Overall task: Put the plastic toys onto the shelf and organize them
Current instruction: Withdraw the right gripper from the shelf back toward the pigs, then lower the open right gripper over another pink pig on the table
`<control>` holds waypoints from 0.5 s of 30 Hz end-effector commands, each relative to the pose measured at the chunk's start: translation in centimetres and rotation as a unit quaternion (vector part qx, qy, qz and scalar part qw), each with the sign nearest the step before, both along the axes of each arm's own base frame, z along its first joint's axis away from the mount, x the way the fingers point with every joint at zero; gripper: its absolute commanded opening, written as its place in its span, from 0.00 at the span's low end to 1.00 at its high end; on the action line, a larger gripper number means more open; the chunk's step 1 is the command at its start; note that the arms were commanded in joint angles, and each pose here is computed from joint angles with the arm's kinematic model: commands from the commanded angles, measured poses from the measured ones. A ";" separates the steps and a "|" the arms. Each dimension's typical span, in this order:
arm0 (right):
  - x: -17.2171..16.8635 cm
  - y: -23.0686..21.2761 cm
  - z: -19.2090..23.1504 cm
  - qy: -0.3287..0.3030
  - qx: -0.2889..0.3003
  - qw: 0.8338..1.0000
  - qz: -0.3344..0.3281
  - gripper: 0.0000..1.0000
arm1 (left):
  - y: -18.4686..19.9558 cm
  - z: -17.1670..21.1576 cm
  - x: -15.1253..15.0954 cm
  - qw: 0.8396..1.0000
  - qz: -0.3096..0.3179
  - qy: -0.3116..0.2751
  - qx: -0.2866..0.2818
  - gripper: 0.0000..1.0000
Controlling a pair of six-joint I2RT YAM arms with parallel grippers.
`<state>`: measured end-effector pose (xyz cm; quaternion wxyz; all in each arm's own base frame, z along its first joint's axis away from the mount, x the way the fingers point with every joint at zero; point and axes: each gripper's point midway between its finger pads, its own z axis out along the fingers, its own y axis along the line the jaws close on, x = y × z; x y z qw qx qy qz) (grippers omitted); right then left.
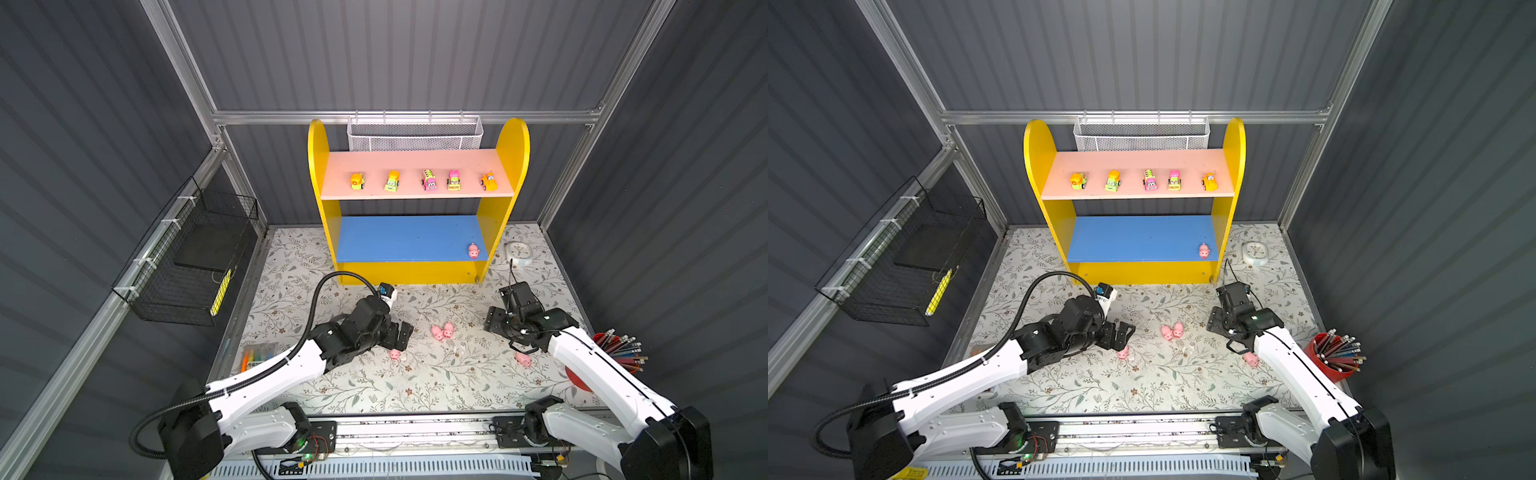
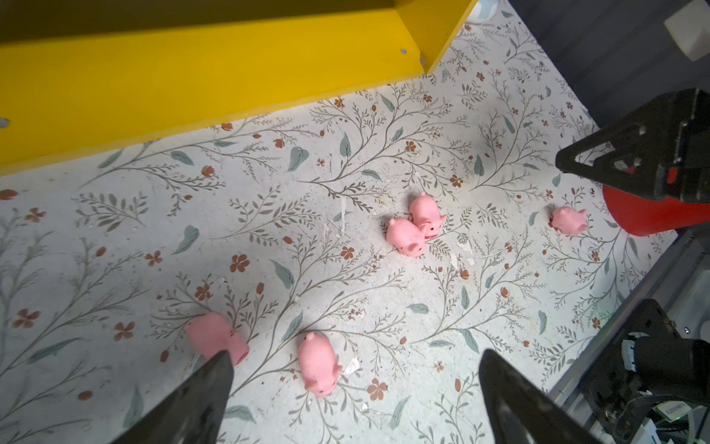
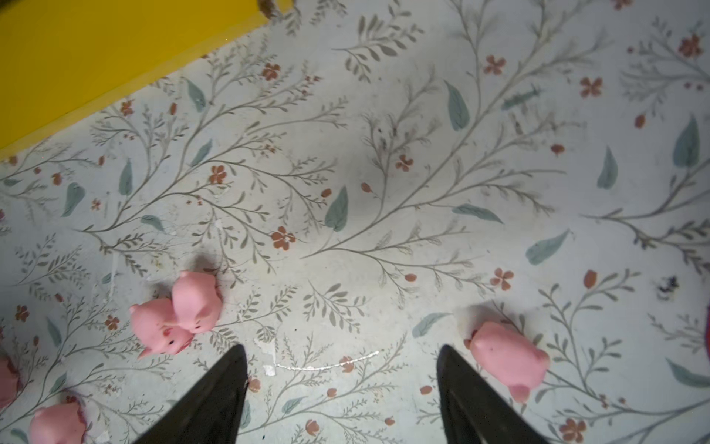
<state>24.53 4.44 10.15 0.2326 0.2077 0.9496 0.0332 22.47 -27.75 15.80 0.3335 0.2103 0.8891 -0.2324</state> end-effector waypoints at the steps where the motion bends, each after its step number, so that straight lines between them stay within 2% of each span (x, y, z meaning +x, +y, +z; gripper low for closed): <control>1: -1.5 -2.1 -1.5 0.028 0.018 0.996 -0.085 0.78 | -1.5 -0.6 -0.1 0.999 -0.033 -0.007 -0.012 1.00; 6: -2.6 -4.5 -2.6 0.038 0.030 0.988 -0.148 0.79 | -1.6 -2.7 0.1 0.999 -0.040 0.012 -0.007 1.00; 15: -3.2 -5.9 -5.5 0.098 0.033 0.977 -0.186 0.81 | 0.1 -3.5 0.7 0.999 -0.024 0.030 -0.021 1.00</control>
